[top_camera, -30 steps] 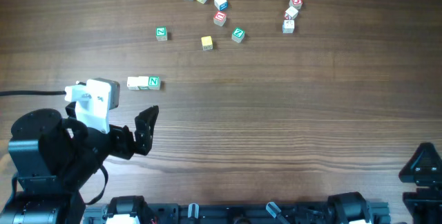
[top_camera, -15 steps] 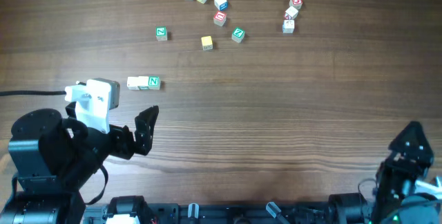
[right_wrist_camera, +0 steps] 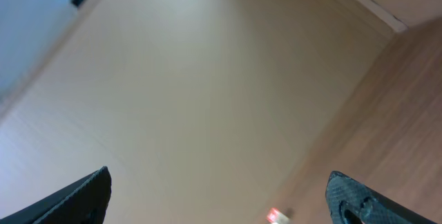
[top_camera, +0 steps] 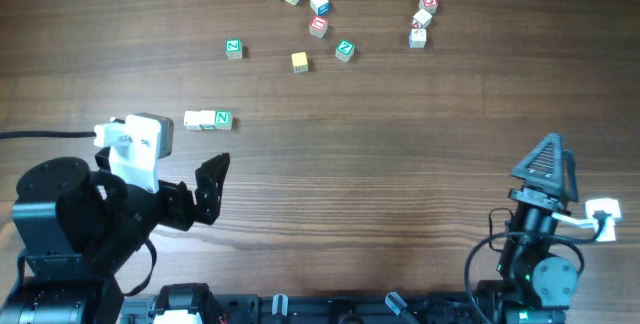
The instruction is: Form a horizontal line
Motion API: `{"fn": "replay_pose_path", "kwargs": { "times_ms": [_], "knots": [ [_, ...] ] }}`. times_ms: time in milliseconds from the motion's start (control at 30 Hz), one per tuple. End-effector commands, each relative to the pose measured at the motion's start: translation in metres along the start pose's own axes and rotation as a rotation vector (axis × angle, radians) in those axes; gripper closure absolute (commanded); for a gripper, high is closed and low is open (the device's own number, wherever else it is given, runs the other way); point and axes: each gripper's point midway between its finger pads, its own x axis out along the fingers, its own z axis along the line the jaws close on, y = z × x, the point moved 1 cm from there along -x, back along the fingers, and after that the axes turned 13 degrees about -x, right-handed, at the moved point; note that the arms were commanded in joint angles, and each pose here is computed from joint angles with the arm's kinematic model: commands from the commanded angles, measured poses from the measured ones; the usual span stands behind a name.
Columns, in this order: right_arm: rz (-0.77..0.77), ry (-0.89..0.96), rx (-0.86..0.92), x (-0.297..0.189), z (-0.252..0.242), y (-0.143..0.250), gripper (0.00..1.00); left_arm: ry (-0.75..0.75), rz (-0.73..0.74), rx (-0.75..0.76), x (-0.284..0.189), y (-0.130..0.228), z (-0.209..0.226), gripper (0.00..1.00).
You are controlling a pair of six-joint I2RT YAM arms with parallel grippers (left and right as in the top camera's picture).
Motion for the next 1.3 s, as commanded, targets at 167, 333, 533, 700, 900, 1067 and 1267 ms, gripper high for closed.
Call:
{"fn": "replay_pose_path", "kwargs": {
  "times_ms": [167,333,533,700,900,1067,1267],
  "knots": [
    [0.218,0.041,-0.238,-0.006,-0.023,0.049,0.00,0.000,-0.001,0.004,0.000,0.001,0.000,0.00],
    [0.306,-0.048,-0.405,-0.011,-0.017,0.066,0.00,0.000,-0.001,0.004,0.000,0.001,0.000,0.00],
    [0.337,-0.131,-0.583,-0.013,-0.011,0.074,0.00,0.000,-0.001,0.004,0.000,0.001,0.000,0.00],
    [0.329,-0.159,-0.737,-0.013,-0.011,0.074,0.00,0.000,-0.001,0.004,0.000,0.001,0.000,0.00],
    [0.339,-0.203,-0.814,-0.015,-0.008,0.078,0.00,0.000,-0.001,0.004,0.000,0.001,0.000,0.00],
    [0.343,-0.221,-0.837,-0.016,-0.006,0.080,0.00,0.000,-0.001,0.004,0.000,0.001,0.000,0.00],
    [0.345,-0.213,-0.802,-0.016,-0.006,0.080,0.00,0.000,-0.001,0.004,0.000,0.001,0.000,0.00]
  ]
}}
